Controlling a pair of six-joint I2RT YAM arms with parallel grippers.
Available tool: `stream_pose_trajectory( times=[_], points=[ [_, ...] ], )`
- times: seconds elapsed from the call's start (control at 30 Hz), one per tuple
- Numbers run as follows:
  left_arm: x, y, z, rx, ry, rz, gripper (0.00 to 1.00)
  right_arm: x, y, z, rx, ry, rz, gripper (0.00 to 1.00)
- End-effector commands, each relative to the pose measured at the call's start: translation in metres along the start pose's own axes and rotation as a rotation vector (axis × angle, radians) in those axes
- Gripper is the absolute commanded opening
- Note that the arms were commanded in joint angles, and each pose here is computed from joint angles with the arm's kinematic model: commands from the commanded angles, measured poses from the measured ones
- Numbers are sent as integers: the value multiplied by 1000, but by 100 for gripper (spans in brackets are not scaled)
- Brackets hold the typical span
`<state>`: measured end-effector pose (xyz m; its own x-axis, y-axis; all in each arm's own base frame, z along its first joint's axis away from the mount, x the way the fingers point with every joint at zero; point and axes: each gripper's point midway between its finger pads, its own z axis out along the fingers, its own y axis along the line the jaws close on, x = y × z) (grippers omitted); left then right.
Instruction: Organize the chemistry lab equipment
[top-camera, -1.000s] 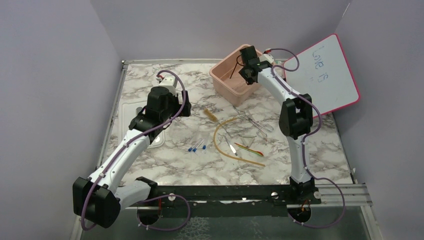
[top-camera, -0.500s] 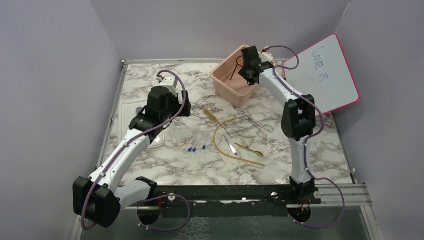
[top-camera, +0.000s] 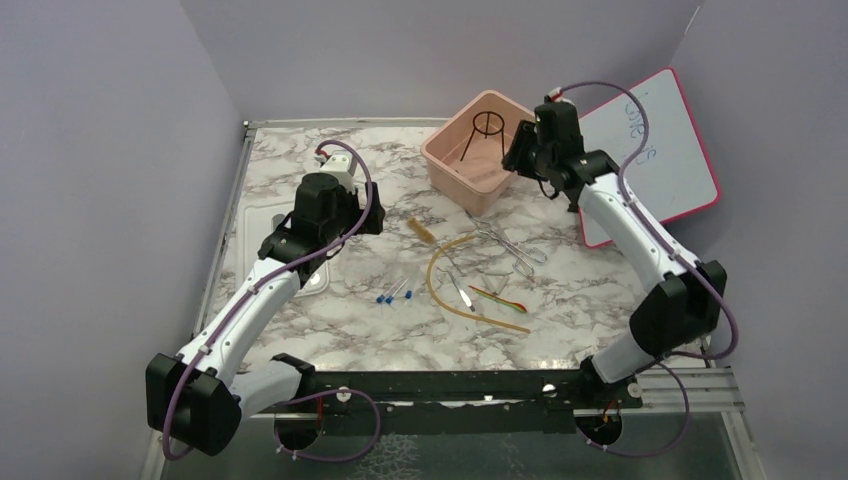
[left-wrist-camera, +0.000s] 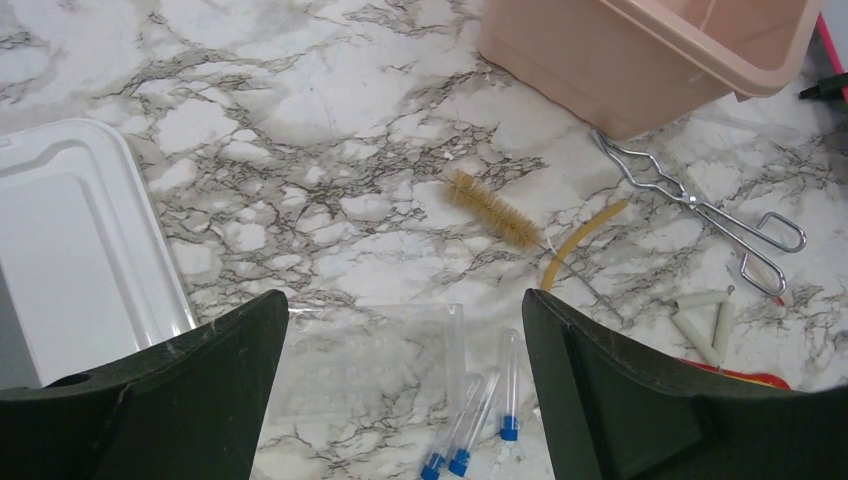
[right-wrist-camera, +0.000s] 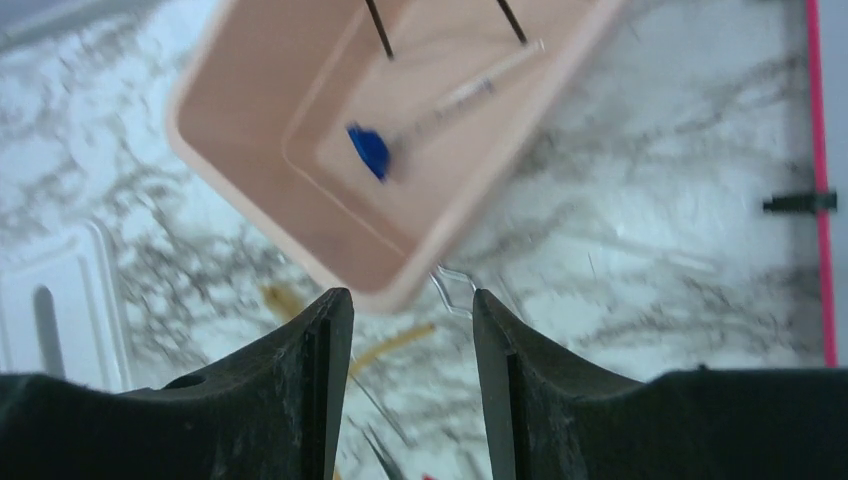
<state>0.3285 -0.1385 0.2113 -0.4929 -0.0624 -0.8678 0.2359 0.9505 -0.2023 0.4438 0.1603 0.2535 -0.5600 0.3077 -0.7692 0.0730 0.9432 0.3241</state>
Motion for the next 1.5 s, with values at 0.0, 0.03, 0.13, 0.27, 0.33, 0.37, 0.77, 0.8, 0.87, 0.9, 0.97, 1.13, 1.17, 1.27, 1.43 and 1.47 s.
stream_pose_trajectory(
  times=[0.0,0.03,0.13,0.27,0.33,0.37,0.77,0.8,0.87,0.9,0.97,1.13,1.17,1.27,1.43,1.47],
  points=[
    [-7,-13,-2,72,-22,-8,89,61,-28,-30,-41,121,-118,52],
    [-7,-15,-3,85,-22,-9,89,72,-35,-36,-38,134,-121,52],
    [-6,-24,-3,137,-15,-10,87,107,-50,-44,-56,182,-134,52],
    [-3,-34,-2,198,-6,-6,83,140,-73,-37,-6,214,-128,52],
    [-1,-37,-2,215,-2,-6,82,145,-84,-25,40,195,-135,52],
    [-1,-38,-1,219,0,-6,81,146,-90,-19,72,190,-140,52],
    [7,-41,6,238,32,-15,79,128,-138,59,135,177,-345,50],
    [9,-42,7,243,39,-17,79,129,-143,67,115,198,-346,50],
    [12,-42,9,248,49,-19,78,132,-153,82,94,239,-363,50],
    [12,-43,10,249,50,-19,78,135,-156,89,84,265,-388,50],
    [13,-42,11,247,55,-18,78,140,-164,98,84,310,-449,50],
    [16,-41,14,240,63,-13,78,144,-170,111,38,371,-494,50],
    [16,-40,15,237,65,-11,78,145,-170,112,20,378,-498,50],
    [18,-39,17,231,71,-9,78,148,-168,116,-27,405,-511,49],
    [20,-38,19,228,80,-10,78,149,-168,120,-66,443,-561,49],
    [20,-38,19,228,81,-9,78,150,-166,121,-80,452,-569,49]
  ],
)
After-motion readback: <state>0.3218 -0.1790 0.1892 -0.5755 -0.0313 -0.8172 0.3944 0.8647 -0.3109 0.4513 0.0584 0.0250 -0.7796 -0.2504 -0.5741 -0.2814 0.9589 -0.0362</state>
